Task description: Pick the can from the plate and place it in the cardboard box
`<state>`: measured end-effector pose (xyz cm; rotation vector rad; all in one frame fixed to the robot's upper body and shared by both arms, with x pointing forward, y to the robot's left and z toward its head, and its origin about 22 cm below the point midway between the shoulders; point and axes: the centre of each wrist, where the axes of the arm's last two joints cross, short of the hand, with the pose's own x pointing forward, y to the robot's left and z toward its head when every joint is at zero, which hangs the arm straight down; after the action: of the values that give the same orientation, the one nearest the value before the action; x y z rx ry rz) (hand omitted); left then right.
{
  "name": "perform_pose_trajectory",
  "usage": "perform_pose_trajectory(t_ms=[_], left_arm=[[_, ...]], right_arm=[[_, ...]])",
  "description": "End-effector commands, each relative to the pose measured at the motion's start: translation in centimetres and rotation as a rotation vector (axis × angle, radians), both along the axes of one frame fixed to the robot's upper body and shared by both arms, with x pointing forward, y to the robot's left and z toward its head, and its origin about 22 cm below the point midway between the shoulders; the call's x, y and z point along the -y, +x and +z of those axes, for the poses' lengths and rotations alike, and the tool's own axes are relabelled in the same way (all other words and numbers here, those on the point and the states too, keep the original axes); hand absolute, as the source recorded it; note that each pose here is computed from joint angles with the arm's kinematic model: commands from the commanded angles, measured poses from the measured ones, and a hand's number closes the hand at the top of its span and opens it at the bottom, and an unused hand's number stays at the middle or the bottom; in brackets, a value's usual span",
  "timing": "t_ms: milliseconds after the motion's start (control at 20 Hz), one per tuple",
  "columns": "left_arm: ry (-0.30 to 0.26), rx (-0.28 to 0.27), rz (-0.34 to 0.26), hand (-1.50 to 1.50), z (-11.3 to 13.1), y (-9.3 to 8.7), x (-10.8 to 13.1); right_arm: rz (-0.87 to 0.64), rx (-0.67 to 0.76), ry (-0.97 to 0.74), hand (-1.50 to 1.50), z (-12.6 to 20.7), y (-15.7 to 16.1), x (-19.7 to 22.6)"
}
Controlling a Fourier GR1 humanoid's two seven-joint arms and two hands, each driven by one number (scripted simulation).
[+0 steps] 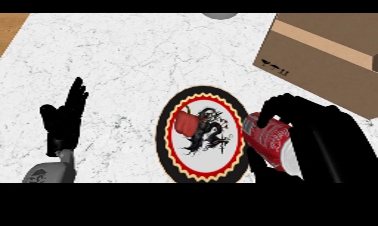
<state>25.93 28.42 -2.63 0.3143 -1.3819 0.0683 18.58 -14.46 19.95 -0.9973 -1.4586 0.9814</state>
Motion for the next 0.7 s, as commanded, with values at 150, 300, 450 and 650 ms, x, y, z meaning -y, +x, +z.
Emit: perform_pose_trajectory(t_ms=[150,300,450,650], left_arm=[[-0.003,0.003,0.007,0.00,-0.3,0.4,2.7],[-0.011,0.002,-0.002,0.00,-0.5,1.1,1.8],[-0.008,0.009,-0.022,0.00,0.8,0.4,0.4],[0.014,0.000,-0.009,0.00,1.3,1.6,1.4]], right_arm=[[-0.142,0.078,-0.013,1.50,5.6,-0.5,2.5],[-0.172,0.103,-0.047,1.50,6.4,0.7,4.3],[-0.201,0.146,-0.031,1.50,7.3,4.8,5.6],[-0.220,0.158,0.013,1.50,7.6,7.9,8.9]])
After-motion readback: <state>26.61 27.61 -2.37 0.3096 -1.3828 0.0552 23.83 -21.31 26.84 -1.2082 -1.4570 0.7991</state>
